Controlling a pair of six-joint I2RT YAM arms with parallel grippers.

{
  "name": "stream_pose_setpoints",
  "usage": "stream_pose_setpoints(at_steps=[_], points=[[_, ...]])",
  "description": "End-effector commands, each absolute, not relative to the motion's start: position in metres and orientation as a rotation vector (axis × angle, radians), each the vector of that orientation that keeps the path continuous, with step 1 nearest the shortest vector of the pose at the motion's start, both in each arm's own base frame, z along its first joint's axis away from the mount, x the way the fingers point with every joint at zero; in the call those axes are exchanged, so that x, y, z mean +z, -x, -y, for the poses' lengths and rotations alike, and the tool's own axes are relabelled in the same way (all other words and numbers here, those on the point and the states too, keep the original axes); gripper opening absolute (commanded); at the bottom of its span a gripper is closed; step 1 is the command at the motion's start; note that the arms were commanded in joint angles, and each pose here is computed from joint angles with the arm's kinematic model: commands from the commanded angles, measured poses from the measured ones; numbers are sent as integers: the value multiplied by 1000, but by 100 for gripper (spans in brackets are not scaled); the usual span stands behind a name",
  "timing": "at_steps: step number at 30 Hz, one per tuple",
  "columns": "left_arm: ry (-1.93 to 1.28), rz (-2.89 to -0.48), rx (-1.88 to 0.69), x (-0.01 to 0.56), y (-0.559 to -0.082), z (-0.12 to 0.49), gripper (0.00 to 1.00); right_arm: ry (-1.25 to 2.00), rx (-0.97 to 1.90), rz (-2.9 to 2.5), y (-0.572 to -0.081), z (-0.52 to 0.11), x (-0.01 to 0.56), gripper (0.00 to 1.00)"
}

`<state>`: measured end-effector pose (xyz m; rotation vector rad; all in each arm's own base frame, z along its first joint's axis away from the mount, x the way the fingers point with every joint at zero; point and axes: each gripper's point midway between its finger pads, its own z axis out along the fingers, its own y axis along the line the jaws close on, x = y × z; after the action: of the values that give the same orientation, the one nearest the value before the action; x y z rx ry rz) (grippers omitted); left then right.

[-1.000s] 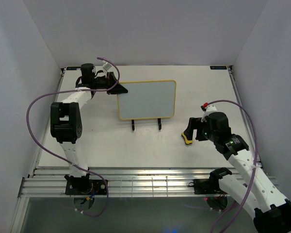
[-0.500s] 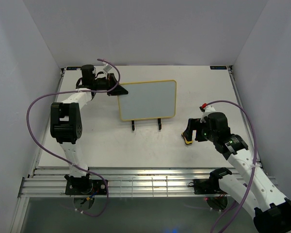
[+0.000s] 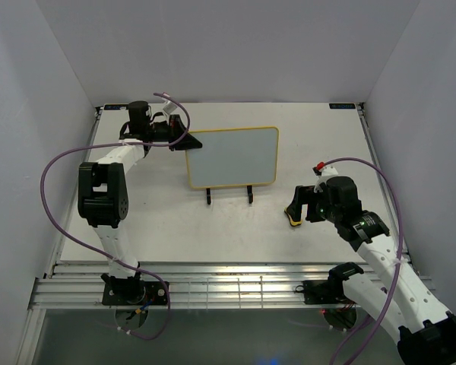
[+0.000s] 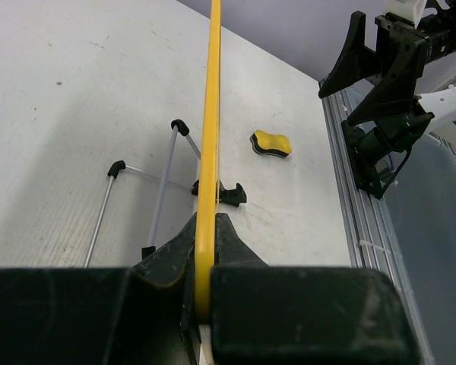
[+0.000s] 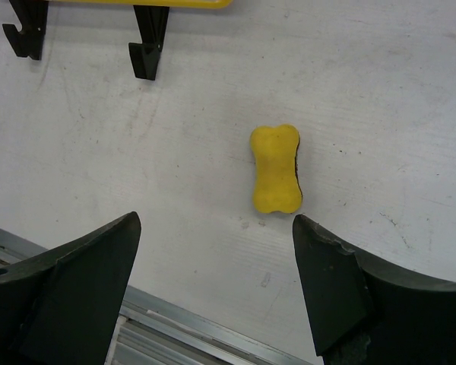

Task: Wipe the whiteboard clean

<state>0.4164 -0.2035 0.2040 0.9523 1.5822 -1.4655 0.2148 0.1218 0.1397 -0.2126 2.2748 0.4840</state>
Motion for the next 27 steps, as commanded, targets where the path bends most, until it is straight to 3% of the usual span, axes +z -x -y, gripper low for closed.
stream_pose_setpoints(at_steps=[1, 14, 27], points=[[-1238, -1278, -1690, 252, -351, 198, 0, 234, 496, -2259, -214, -124, 139, 86], [-1293, -1221, -1573, 294, -340, 197, 0, 238, 491, -2266, -214, -124, 137, 86], [-1284, -1250, -1681, 273, -335, 199, 0, 239, 490, -2258, -213, -123, 138, 87]])
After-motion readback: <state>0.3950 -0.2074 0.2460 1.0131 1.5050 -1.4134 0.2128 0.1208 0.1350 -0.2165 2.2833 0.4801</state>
